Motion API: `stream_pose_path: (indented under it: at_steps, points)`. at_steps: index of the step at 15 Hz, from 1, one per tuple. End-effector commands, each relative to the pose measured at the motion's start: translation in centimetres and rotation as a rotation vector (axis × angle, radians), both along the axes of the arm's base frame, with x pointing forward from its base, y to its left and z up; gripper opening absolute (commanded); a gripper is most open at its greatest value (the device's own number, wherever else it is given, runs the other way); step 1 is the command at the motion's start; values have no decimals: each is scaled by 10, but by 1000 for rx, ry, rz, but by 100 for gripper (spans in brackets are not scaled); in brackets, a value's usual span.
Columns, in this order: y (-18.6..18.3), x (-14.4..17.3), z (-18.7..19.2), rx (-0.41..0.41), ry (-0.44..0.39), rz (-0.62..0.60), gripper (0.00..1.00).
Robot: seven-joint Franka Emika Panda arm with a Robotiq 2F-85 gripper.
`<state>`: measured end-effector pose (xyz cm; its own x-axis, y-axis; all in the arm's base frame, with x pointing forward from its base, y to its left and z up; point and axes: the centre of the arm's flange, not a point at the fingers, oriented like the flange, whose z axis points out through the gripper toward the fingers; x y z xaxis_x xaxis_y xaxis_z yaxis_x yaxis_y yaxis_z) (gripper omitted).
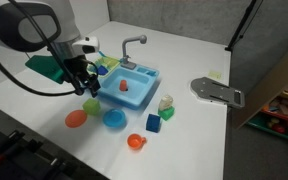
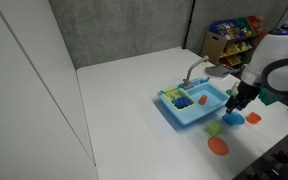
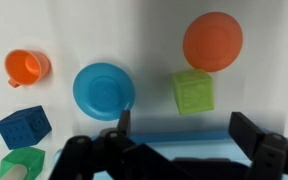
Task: Put the light green object on the sink
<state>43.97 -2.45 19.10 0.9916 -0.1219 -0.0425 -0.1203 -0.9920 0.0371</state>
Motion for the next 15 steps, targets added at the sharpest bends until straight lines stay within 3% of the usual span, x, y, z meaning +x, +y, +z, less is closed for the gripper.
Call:
stream_pose_path:
  at_steps: [1,6,15]
  points:
    - [0,2,-3,5,-5,13,100]
    - [13,12,-28,45,21,68,100]
    - [31,28,-83,14,35,131,100]
